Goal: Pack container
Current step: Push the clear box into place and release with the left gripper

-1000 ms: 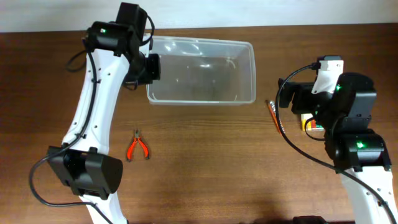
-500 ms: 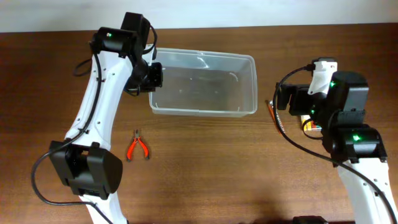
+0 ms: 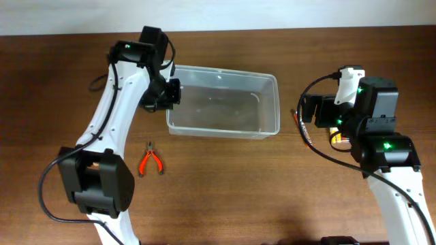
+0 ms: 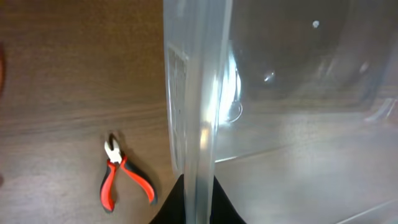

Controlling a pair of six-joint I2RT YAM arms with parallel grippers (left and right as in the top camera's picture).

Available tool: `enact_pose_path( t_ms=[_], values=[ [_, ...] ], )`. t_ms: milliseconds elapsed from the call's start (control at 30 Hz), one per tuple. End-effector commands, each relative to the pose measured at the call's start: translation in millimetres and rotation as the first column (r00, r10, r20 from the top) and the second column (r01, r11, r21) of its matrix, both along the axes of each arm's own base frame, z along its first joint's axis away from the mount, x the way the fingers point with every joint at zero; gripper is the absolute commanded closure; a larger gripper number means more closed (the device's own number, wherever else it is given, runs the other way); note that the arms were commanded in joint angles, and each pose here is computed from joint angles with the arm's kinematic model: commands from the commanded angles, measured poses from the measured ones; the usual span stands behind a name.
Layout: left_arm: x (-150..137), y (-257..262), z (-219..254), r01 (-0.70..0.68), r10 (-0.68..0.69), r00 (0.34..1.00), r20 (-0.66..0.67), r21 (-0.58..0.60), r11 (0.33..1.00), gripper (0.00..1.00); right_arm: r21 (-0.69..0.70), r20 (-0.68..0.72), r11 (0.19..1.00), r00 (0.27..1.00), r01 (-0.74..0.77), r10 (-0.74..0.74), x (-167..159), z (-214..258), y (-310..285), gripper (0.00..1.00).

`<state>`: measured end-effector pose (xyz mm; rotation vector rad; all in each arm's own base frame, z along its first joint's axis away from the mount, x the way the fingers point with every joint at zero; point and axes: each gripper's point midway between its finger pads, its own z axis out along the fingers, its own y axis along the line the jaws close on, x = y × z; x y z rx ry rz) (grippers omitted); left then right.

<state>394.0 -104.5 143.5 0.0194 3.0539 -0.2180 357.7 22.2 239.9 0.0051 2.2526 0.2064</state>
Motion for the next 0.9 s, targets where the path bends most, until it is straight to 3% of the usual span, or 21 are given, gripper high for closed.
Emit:
enact_pose_path(
  t_ms=[0, 533, 867],
  values=[
    [2, -8, 8, 0.02, -0.018, 0.999, 0.041, -0.044, 0.999, 0.98, -0.016, 0.016, 1.0, 1.0, 0.01, -0.01, 2, 8, -5, 0.01],
    [-9, -5, -37, -0.005, 0.004, 1.0, -0.019, -0.034, 0.999, 0.98, -0.016, -0.025, 1.0, 1.0, 0.009, -0.009, -4, 0, -4, 0.01],
    [3, -4, -41, -0.006, 0.006, 1.0, 0.031, -0.025, 1.0, 0.98, -0.015, -0.051, 1.0, 0.999, 0.008, -0.009, -8, -4, -4, 0.01]
  ],
)
